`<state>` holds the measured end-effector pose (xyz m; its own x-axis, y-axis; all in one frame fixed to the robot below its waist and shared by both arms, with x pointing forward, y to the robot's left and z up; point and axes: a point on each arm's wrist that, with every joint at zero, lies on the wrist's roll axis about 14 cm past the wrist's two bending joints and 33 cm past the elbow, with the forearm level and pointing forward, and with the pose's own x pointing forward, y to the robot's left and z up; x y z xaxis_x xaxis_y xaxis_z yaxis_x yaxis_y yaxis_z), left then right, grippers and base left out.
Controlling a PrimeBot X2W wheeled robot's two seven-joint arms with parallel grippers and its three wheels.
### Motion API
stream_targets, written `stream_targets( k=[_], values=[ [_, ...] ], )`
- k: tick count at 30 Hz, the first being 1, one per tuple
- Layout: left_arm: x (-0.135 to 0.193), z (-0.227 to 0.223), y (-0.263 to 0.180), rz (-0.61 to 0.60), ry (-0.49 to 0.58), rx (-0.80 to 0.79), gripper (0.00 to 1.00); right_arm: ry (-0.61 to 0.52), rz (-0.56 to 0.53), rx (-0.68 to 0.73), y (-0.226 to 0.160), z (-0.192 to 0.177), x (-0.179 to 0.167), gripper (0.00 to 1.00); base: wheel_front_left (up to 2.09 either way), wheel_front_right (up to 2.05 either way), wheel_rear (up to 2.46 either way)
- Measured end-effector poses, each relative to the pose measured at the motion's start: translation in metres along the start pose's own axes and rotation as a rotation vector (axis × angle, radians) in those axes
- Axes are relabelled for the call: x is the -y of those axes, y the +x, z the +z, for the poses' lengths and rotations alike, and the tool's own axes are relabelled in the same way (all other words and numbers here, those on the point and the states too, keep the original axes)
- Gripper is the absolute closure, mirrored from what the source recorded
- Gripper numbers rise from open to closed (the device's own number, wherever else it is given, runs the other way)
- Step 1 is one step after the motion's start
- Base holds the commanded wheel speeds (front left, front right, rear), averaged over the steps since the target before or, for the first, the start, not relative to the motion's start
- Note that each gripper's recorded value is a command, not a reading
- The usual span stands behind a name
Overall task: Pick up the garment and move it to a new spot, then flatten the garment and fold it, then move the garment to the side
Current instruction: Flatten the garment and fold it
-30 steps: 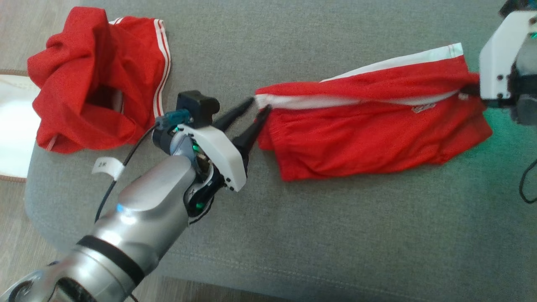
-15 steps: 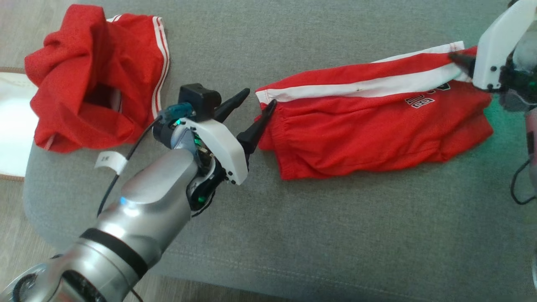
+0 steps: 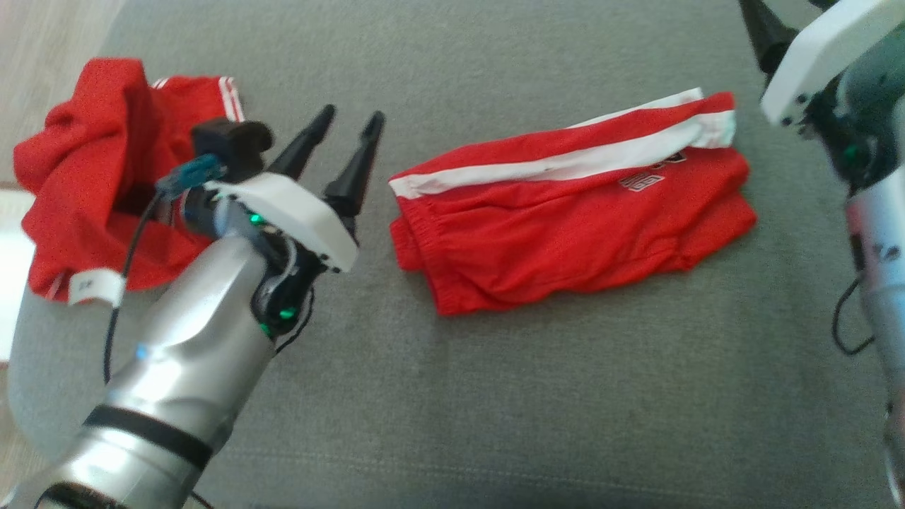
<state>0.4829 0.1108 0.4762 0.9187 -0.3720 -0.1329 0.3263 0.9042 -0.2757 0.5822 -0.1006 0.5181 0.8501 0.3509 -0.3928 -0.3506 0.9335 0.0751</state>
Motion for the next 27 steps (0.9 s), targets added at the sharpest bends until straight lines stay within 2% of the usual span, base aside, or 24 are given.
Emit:
stream_targets(
  k=[3,13,16,20,27],
  values=[
    [-0.002,0.017,-0.005,0.026,0.001,0.065,0.00,0.002,0.014,0.153,-0.018,0.016,-0.005,0.00,0.00,0.00,0.00],
    [0.004,0.070,-0.037,0.087,0.006,0.291,0.00,-0.018,-0.005,0.452,-0.086,0.008,-0.011,0.00,0.00,0.00,0.00],
    [0.007,0.070,-0.060,0.124,0.042,0.329,0.00,-0.039,-0.007,0.498,-0.108,-0.010,-0.024,0.00,0.00,0.00,0.00],
    [0.006,0.065,-0.084,0.169,0.070,0.351,0.00,-0.036,-0.028,0.487,-0.125,-0.038,-0.033,0.00,0.00,0.00,0.00],
    [0.008,0.029,-0.113,0.233,0.047,0.302,0.00,0.020,-0.089,0.426,-0.140,-0.083,-0.037,0.00,0.00,0.00,0.00]
  ],
)
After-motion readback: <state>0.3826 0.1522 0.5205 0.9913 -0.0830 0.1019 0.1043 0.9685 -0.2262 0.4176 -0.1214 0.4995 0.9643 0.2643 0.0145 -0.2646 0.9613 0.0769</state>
